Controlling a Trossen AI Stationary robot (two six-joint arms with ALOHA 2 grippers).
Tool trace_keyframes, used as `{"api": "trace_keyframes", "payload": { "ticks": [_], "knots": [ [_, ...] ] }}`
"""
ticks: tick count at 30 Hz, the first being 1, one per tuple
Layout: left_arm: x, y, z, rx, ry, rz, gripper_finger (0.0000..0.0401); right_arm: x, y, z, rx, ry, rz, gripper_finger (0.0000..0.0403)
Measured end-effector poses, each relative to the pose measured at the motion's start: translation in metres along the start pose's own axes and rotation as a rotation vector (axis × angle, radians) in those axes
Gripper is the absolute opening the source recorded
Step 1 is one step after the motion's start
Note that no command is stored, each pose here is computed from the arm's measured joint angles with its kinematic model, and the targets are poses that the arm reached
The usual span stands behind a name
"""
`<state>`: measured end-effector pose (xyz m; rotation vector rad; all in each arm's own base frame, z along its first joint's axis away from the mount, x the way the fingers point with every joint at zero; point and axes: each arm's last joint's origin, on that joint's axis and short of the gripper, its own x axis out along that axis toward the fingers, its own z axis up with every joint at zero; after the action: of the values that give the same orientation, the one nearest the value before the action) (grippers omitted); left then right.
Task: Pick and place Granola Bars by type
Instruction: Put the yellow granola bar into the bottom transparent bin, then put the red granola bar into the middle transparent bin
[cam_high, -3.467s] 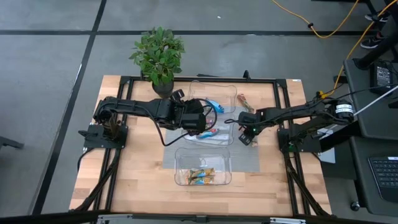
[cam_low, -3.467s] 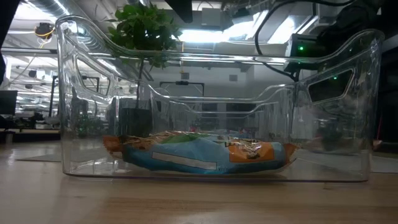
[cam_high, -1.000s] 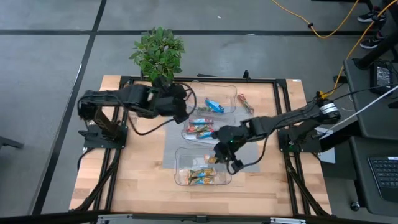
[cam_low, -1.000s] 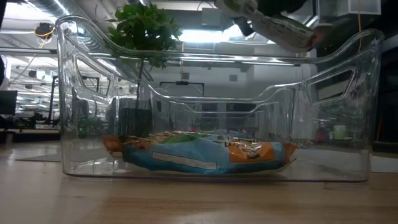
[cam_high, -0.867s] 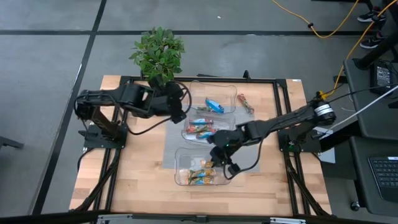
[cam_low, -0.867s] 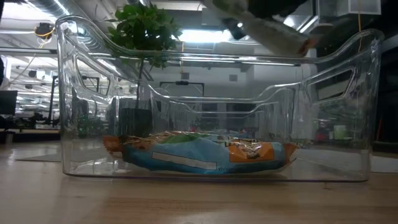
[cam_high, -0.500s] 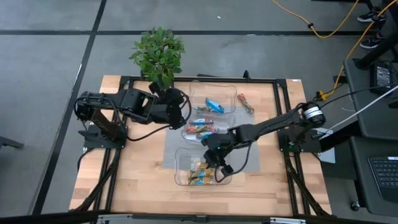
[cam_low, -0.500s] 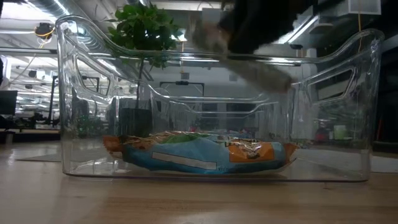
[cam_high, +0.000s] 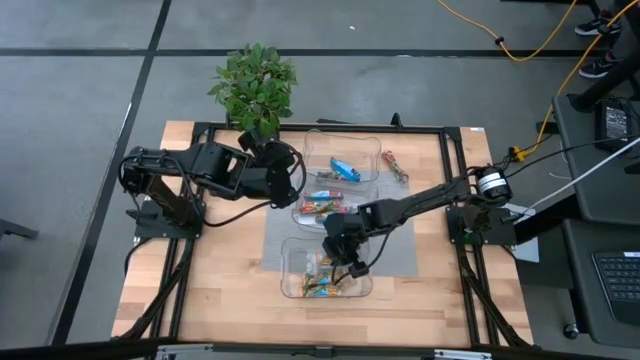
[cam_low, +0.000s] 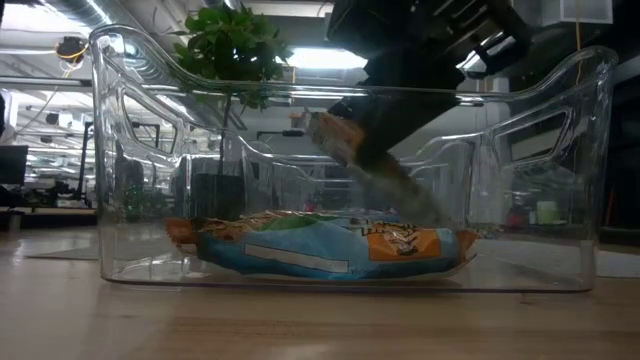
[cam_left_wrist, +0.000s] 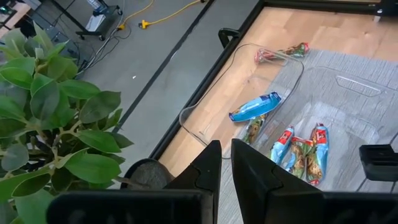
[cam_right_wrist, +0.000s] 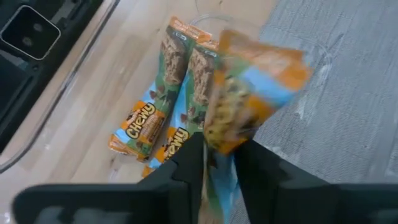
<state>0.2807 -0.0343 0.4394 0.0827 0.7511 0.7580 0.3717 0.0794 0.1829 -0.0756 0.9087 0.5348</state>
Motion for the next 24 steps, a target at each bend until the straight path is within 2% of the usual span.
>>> {"api": "trace_keyframes", "payload": {
  "ticks": [11, 17, 24],
  "knots": [
    [0.0, 0.0, 0.0, 0.003, 0.002, 0.002, 0.0031, -0.005, 0.001, 0.003, 0.022, 0.013, -0.023, 0.0173],
    [0.0, 0.001, -0.002, 0.015, 0.015, 0.008, 0.0031, -0.028, 0.002, 0.024, -0.007, 0.061, -0.119, 0.0181],
    [0.0, 0.001, -0.002, 0.013, 0.014, 0.006, 0.0031, -0.066, 0.005, 0.053, -0.01, 0.181, -0.269, 0.0171]
  ]
}}
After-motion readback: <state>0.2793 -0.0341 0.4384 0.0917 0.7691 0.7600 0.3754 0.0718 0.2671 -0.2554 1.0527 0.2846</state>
